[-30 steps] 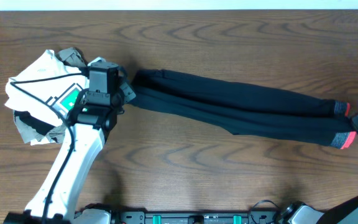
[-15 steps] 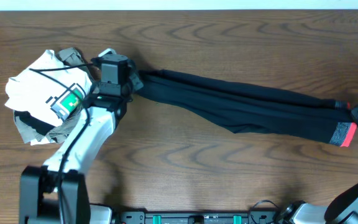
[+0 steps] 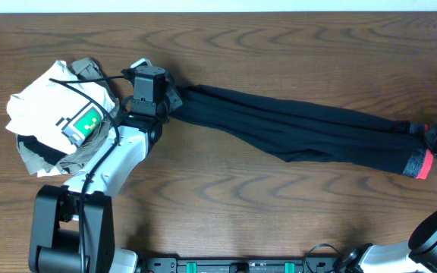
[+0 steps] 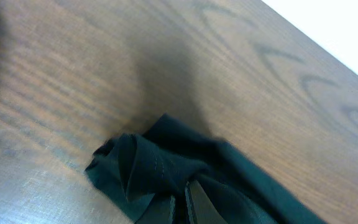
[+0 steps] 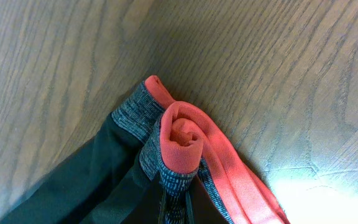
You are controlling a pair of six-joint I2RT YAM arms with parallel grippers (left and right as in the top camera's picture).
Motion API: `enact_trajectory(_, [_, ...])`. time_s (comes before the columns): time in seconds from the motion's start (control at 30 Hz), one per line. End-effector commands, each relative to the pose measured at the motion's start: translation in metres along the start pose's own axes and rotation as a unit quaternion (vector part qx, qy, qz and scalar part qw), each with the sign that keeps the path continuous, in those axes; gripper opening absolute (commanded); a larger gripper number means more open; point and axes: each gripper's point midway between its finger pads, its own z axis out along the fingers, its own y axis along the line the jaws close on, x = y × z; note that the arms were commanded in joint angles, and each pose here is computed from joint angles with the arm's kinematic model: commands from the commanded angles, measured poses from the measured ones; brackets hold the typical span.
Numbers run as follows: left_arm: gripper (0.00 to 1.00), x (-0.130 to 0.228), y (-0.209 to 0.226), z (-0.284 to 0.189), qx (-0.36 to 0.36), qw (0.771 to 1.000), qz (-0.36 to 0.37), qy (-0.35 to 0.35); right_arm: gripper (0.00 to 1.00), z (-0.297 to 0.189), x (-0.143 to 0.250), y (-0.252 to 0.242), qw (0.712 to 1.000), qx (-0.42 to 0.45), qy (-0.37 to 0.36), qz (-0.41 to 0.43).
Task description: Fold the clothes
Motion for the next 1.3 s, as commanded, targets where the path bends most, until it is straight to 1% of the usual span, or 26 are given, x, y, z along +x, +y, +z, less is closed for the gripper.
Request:
enact_trajectory(0.0, [0.06, -0.019, -0.006, -0.025, 0.002, 1.0, 0.004, -0.025, 0.06, -0.001, -0.01, 0.002, 1.0, 0.006, -0.014, 0.002])
enact_trajectory(0.13, [0.06, -0.021, 0.002, -0.052, -0.015, 1.0, -0.006, -0.025, 0.06, -0.001, -0.01, 0.002, 1.0, 0.006, -0.015, 0.003])
enact_trajectory(0.2, [0.06, -0.024, 0.01, -0.065, -0.035, 0.998, -0.032, -0.034, 0.06, -0.001, -0.01, 0.002, 1.0, 0.006, -0.014, 0.003])
enact_trajectory(0.33, [0.06, -0.036, 0.012, -0.078, -0.041, 0.997, -0.039, -0.061, 0.06, -0.001, -0.009, 0.002, 1.0, 0.007, -0.012, 0.003])
enact_trajectory(0.47, [0.06, -0.031, 0.016, -0.074, -0.049, 0.997, -0.037, -0.052, 0.06, -0.001, -0.009, 0.002, 1.0, 0.007, -0.012, 0.003])
enact_trajectory(0.73, [0.06, -0.012, 0.028, -0.049, -0.078, 0.996, -0.041, -0.018, 0.06, 0.002, -0.016, 0.005, 1.0, 0.001, -0.026, 0.001])
enact_trajectory(0.97, [0.06, -0.011, 0.027, -0.045, -0.076, 0.996, -0.041, -0.018, 0.07, 0.02, -0.018, 0.013, 0.999, -0.007, -0.031, -0.006])
enact_trajectory(1.03, [0.06, -0.014, 0.025, -0.045, -0.072, 0.996, -0.042, -0.023, 0.09, 0.03, -0.016, 0.019, 0.999, -0.011, -0.029, -0.013])
enact_trajectory(1.1, [0.06, -0.016, 0.024, -0.044, -0.069, 0.996, -0.043, -0.027, 0.15, 0.04, -0.011, 0.024, 0.999, -0.013, -0.024, -0.02])
enact_trajectory(1.27, [0.06, -0.014, 0.025, -0.042, -0.071, 0.996, -0.042, -0.025, 0.17, 0.058, 0.003, 0.03, 0.999, -0.013, -0.005, -0.032])
